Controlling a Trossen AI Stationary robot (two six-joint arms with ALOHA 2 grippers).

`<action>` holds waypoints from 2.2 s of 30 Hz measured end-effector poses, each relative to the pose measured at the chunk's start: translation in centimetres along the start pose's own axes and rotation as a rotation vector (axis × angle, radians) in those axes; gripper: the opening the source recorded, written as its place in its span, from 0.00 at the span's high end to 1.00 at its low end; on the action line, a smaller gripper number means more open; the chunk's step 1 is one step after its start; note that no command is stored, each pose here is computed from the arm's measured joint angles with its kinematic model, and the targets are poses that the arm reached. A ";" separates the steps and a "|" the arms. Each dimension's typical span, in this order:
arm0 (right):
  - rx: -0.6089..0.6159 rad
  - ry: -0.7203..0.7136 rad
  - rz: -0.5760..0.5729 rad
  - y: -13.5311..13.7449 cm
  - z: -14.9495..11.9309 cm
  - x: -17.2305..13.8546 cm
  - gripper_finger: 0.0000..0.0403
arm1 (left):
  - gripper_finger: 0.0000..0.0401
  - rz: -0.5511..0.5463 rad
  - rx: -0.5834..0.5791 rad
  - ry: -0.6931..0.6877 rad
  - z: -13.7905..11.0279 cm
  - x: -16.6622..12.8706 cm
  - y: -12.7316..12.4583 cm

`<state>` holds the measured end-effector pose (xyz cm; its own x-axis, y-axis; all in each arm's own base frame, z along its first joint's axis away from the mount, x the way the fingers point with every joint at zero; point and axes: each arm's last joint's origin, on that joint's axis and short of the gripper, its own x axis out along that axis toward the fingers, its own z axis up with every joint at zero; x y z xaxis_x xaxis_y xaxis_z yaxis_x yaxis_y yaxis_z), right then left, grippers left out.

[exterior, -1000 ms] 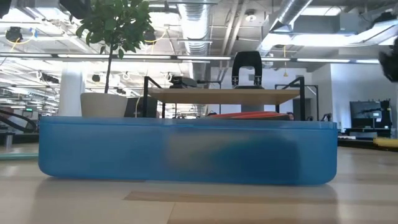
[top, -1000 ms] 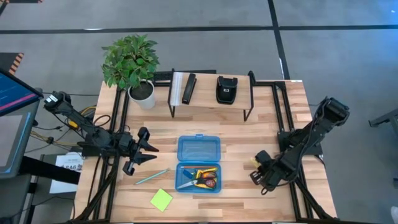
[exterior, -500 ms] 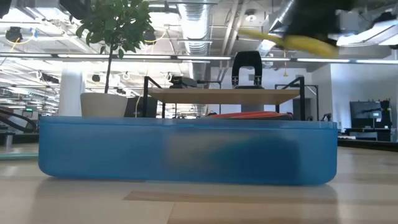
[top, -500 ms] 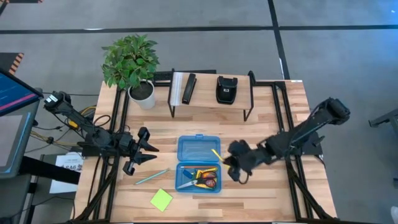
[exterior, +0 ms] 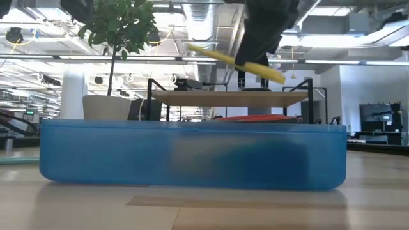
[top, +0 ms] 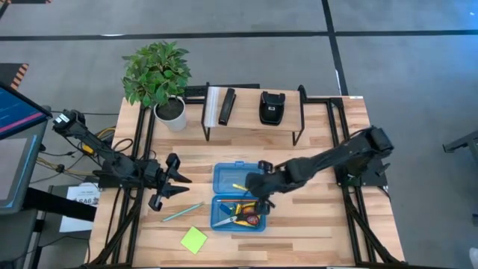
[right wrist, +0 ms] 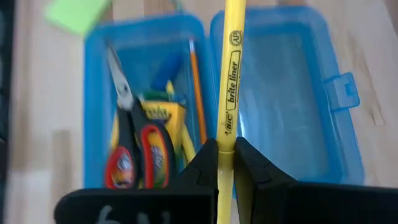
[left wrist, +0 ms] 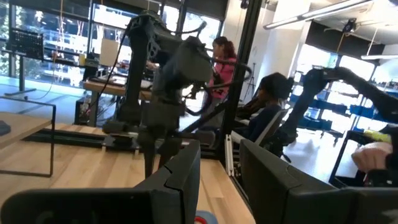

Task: Pack school essentials
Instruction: Put the yellow highlighter pen into the blue supply box, then put the green pencil into the blue supply box

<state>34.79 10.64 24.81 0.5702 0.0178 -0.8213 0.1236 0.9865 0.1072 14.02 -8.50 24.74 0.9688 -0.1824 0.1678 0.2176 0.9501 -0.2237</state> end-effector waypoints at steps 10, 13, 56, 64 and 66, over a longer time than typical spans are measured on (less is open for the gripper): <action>-0.147 0.174 0.008 1.8 1.9 4.3 0.91 | 0.75 0.003 0.004 0.009 -0.1 0.0 0.0; -0.159 0.206 0.015 2.1 1.9 5.5 0.91 | 0.75 0.005 0.004 0.010 -0.1 0.0 0.0; -0.081 0.118 -0.189 8.5 -2.0 3.4 0.56 | 0.75 0.100 -0.177 0.314 -3.4 -0.5 0.7; -0.101 -0.104 -0.263 11.8 -3.4 -0.9 0.56 | 0.75 0.132 -0.199 0.485 -4.6 0.9 0.3; -0.098 -0.135 -0.259 12.3 -3.6 -1.4 0.57 | 0.75 0.136 -0.206 0.559 -4.8 1.2 0.0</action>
<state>32.58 23.30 25.30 0.6338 -0.2518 -0.7314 0.2036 0.9665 -0.1562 15.76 -9.92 20.31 0.8928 -0.2208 -0.3926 0.0516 0.9159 -0.3980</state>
